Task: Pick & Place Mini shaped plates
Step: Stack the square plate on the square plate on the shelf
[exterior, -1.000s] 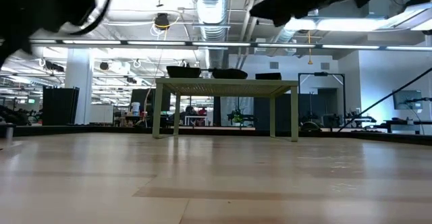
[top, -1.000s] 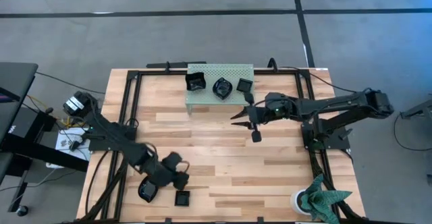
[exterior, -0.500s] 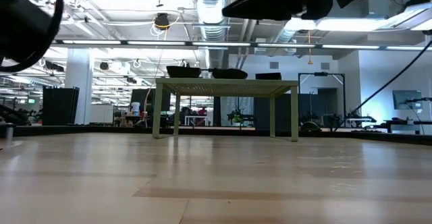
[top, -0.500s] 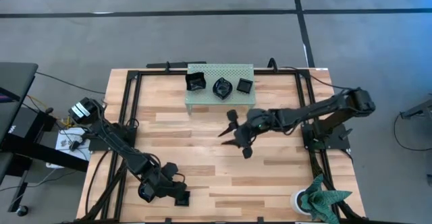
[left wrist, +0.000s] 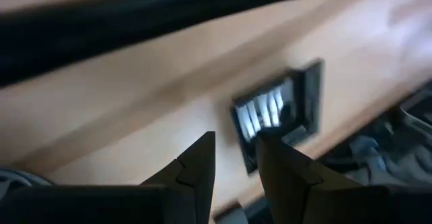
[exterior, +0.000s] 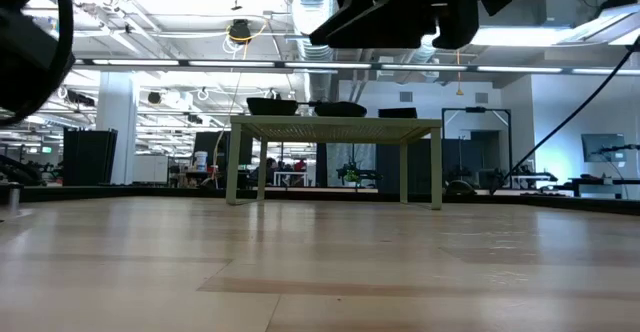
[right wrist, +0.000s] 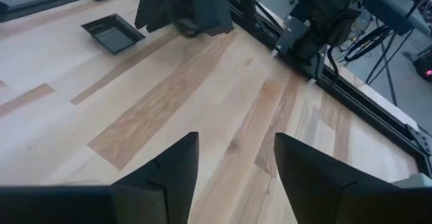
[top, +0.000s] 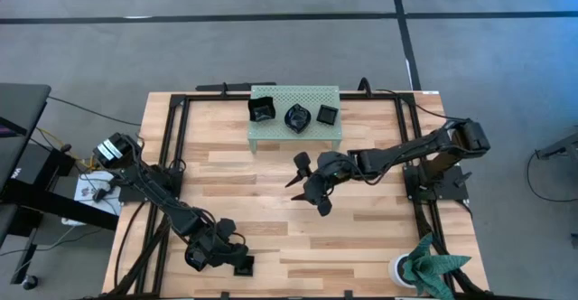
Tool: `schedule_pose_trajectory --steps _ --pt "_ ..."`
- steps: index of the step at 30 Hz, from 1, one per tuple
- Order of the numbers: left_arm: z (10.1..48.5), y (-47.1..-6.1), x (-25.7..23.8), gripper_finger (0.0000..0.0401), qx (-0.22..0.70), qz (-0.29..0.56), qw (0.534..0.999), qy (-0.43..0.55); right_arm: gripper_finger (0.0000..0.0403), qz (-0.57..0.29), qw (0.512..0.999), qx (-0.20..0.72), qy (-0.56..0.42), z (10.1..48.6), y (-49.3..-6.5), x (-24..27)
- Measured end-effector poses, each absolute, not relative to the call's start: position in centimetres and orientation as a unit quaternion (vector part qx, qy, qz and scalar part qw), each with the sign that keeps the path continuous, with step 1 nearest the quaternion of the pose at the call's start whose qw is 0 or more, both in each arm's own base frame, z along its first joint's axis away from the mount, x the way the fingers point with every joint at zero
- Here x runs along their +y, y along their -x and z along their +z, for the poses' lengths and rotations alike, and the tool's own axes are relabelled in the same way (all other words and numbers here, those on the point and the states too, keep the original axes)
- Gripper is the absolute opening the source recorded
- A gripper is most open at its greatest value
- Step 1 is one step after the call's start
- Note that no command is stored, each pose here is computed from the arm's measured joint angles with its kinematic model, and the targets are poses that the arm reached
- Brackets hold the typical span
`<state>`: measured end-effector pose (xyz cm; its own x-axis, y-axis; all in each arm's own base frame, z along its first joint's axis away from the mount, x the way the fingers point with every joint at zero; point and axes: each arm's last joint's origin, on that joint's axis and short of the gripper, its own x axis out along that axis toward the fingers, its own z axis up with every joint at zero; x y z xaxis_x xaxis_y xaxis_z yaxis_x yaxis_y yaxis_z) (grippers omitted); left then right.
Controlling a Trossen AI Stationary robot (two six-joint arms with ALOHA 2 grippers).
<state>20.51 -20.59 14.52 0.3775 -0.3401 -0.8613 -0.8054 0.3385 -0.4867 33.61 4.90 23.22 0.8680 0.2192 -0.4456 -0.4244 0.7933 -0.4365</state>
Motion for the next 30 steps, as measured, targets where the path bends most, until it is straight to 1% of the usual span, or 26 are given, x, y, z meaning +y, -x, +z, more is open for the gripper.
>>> schedule_pose_trajectory --steps 8,11,14,20,23,25,28,30 --pt "12.8 -21.1 -21.1 0.0108 0.527 0.187 0.628 0.541 0.0181 0.173 0.928 0.191 0.27 23.4 -33.5 4.8" --pt "12.7 -21.1 -21.2 0.0099 0.529 0.184 0.631 0.537 0.018 0.173 0.928 0.191 0.27 23.4 -33.5 4.8" --pt "12.7 -21.1 -21.2 0.0078 0.528 0.179 0.641 0.528 0.018 0.174 0.928 0.19 0.27 23.4 -33.5 4.8" --pt "12.9 -21.5 -21.1 0.0011 0.506 0.177 0.652 0.536 0.0171 0.178 0.925 0.2 0.269 23.2 -33.4 4.9" --pt "13.2 -22.4 -20.7 0.0009 0.473 0.173 0.662 0.556 0.0159 0.189 0.922 0.204 0.268 23.1 -33.3 5.2" --pt "13.7 -23.2 -19.9 0.0009 0.444 0.173 0.674 0.565 0.015 0.214 0.919 0.203 0.262 22.9 -33.1 5.5" --pt "14.8 -24.3 -18.4 0.0007 0.413 0.172 0.694 0.564 0.0134 0.26 0.911 0.196 0.252 22.7 -32.8 6.3" --pt "15.4 -25.1 -17.1 0.0007 0.401 0.166 0.711 0.554 0.0124 0.272 0.907 0.199 0.253 22.6 -32.7 7.0"
